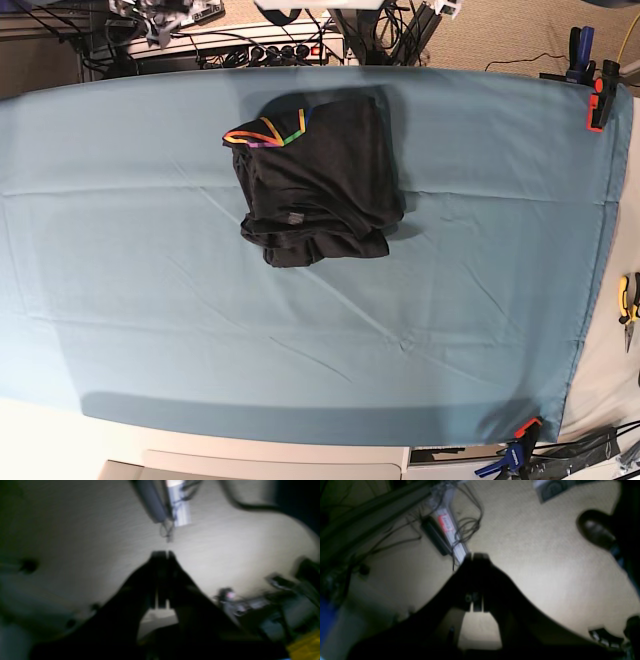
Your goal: Fold the T-shirt properly
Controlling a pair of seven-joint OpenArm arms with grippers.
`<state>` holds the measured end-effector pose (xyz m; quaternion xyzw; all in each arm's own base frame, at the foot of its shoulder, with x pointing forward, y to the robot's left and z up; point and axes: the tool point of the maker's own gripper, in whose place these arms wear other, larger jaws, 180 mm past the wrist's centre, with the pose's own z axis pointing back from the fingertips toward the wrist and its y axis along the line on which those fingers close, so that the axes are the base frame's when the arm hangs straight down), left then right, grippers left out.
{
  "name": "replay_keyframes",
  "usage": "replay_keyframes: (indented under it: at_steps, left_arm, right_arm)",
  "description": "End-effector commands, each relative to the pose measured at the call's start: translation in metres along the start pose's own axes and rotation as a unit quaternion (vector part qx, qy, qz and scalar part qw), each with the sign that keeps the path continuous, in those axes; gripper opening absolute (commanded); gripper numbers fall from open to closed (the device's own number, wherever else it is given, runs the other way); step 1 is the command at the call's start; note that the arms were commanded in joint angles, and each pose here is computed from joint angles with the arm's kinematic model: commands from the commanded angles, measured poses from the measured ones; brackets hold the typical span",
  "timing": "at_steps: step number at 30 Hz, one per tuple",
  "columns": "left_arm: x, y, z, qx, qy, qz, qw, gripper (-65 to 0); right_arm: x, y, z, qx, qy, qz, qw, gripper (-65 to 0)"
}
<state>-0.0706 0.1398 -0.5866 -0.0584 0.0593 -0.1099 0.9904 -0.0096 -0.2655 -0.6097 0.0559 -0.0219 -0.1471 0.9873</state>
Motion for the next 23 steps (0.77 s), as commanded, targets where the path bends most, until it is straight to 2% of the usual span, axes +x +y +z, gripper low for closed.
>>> replay_keyframes:
  at_steps: [1, 4, 7, 12, 17, 21, 23]
  left_arm:
    - [-0.003, 0.002, -0.007, 0.005, 0.002, -0.001, 1.000, -65.0]
    - [0.005, 0.013, -0.030, 0.028, -0.009, 0.020, 0.999, -65.0]
    - [0.012, 0.018, -0.049, 0.053, -0.009, 0.046, 0.998, -65.0]
    - [0.040, 0.000, -0.066, 0.050, -0.036, 0.056, 0.997, -65.0]
    - [0.065, -0.015, -0.071, 0.043, -0.042, 0.039, 0.997, -65.0]
    - [0.059, -0.018, -0.071, 0.039, -0.007, 0.044, 0.998, -65.0]
    - [0.049, -0.017, -0.071, 0.039, 0.018, 0.045, 0.998, -65.0]
  right_arm:
    - [0.006, -0.008, -0.001, -0.014, -0.013, 0.007, 0.9998, -65.0]
    - [0.021, -0.004, -0.014, -0.034, -0.052, 0.017, 0.9979, -65.0]
    - [0.025, 0.006, -0.023, -0.035, -0.069, 0.013, 0.9969, -65.0]
    - [0.039, 0.022, -0.030, -0.036, -0.096, 0.014, 0.9946, -65.0]
    - [0.025, 0.019, -0.037, -0.082, -0.065, -0.004, 0.9945, -65.0]
    - [0.004, 0.019, -0.039, -0.085, -0.010, -0.010, 0.9963, -65.0]
    - [0.000, 0.019, -0.039, -0.086, 0.001, -0.011, 0.9963, -65.0]
